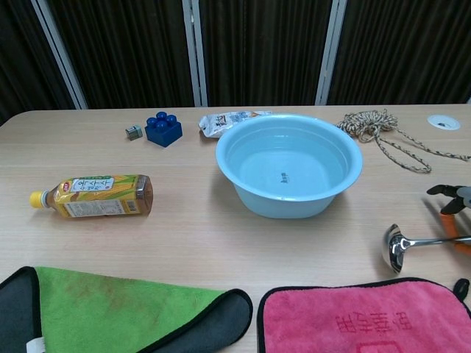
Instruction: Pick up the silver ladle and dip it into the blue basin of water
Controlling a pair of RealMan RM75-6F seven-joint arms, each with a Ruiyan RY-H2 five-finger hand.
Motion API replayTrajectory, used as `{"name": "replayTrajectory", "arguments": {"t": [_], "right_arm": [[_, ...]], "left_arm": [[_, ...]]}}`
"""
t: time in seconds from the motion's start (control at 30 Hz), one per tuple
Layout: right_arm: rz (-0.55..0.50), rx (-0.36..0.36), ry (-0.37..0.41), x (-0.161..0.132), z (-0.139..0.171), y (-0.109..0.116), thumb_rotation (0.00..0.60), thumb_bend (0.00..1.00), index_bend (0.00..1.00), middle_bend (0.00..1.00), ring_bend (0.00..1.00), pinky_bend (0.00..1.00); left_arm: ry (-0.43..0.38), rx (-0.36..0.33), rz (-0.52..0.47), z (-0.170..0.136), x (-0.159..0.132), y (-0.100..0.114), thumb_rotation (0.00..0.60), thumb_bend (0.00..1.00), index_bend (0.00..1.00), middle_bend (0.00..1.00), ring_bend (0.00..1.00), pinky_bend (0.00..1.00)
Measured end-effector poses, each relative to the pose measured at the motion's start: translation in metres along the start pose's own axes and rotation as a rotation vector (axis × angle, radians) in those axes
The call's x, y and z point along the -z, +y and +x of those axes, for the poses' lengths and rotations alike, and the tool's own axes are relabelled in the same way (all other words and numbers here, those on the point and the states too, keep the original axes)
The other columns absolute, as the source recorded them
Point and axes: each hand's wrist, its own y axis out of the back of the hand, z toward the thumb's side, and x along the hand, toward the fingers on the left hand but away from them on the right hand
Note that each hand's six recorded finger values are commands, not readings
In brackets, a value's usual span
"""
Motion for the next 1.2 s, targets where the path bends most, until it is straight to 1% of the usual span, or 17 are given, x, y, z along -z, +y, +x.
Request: {"name": "replayTrajectory", "arguments": {"t": [0.17,0.3,0.53,0.7,1.0,1.2], "right_arm": [[0.058,-0.009,-0.013,0.001,0.003,0.013,0.6,0.39,0.64,0.0,0.0,0.0],[0.049,-0.05,-0.027,0.002,0.007,0.022,0.6,0.4,0.64,0.0,0.0,0.0],[0.093,-0.095,-0.053,0.01,0.012,0.042,0.6,0.41,0.66,0.0,0.0,0.0],[0.088,-0.135,-0.074,0.016,0.015,0.049,0.6,0.42,0.67,0.0,0.0,0.0],[0.065,-0.232,-0.129,0.035,0.02,0.063,0.6,0.44,0.68,0.0,0.0,0.0],[0.029,-0.289,-0.164,0.046,0.022,0.084,0.6,0.45,0.69,0.0,0.0,0.0]], "left_arm": [[-0.005,-0.004,-0.007,-0.001,0.0,0.002,0.566,0.38,0.08,0.0,0.0,0.0],[-0.008,-0.007,-0.011,-0.002,-0.001,0.004,0.563,0.38,0.08,0.0,0.0,0.0],[-0.014,0.0,-0.015,-0.003,-0.002,0.003,0.564,0.38,0.08,0.0,0.0,0.0],[-0.019,0.008,-0.014,-0.003,-0.003,0.001,0.564,0.38,0.08,0.0,0.0,0.0],[-0.029,0.022,-0.014,-0.004,-0.005,-0.002,0.567,0.38,0.08,0.0,0.0,0.0],[-0.037,0.028,-0.014,-0.004,-0.008,-0.003,0.565,0.38,0.08,0.0,0.0,0.0]]}}
